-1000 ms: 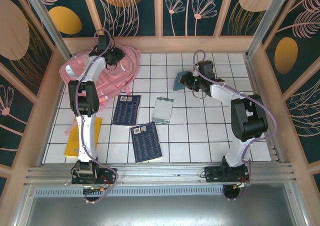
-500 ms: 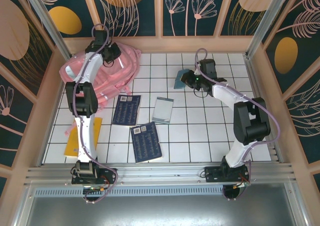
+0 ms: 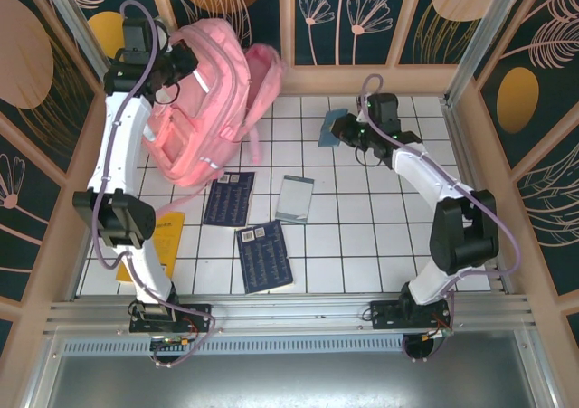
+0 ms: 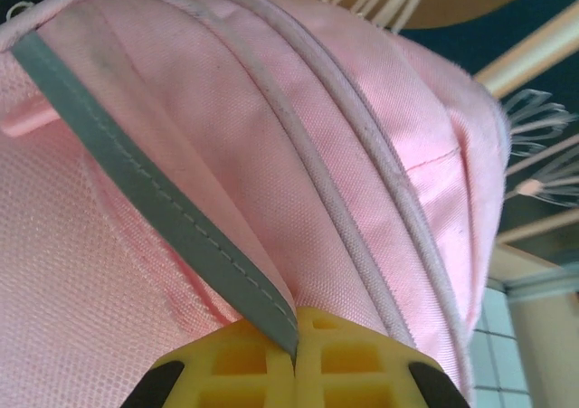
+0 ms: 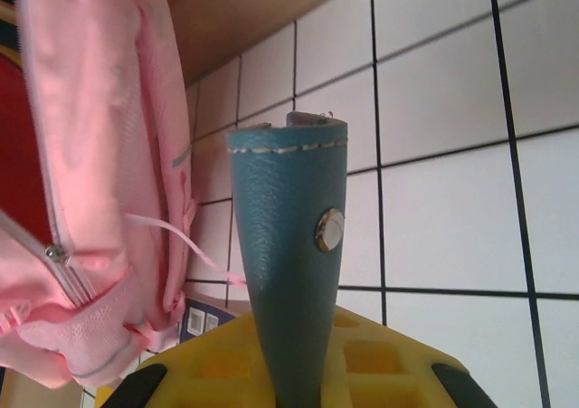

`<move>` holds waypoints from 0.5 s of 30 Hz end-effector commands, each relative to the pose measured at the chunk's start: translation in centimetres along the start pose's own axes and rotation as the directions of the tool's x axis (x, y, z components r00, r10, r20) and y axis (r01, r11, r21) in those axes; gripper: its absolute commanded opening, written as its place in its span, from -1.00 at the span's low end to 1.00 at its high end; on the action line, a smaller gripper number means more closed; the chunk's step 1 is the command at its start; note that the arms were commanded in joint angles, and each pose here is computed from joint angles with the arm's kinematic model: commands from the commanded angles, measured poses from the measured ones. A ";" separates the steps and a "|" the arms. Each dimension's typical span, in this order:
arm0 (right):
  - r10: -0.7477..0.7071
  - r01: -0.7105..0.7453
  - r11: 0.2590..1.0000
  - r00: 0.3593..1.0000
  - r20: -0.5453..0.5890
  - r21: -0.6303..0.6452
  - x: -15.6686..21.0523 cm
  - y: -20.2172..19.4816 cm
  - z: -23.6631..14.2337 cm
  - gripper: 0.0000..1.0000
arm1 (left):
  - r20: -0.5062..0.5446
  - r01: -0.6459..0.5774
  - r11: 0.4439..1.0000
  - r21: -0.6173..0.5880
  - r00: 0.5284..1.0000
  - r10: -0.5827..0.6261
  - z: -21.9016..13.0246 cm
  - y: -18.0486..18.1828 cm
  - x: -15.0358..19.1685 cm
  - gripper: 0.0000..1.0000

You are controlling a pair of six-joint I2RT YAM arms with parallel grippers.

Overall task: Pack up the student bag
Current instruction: Pick up the student bag from the top-left of the table, then place the student bag at the center of the table.

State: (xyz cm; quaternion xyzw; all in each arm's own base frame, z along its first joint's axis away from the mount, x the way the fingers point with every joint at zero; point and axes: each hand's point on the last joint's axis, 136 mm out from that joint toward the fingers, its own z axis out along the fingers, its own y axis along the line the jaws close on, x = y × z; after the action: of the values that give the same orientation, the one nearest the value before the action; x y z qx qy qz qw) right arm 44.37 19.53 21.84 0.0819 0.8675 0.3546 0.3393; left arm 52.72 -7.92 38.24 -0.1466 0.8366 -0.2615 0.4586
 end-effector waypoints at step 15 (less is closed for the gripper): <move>-0.197 0.226 0.971 0.943 0.268 -0.079 -7.5 11.1 -13.0 -0.88 | 0.153 -0.329 0.767 0.551 0.943 0.295 -8.3 -18.7 2.0 -1.00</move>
State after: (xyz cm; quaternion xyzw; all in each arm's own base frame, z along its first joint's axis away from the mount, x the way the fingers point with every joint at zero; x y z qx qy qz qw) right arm 41.53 17.33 38.49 0.0341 0.8013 0.3493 0.4845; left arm 47.49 -19.53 39.63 0.0160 0.8342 -0.3683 0.4100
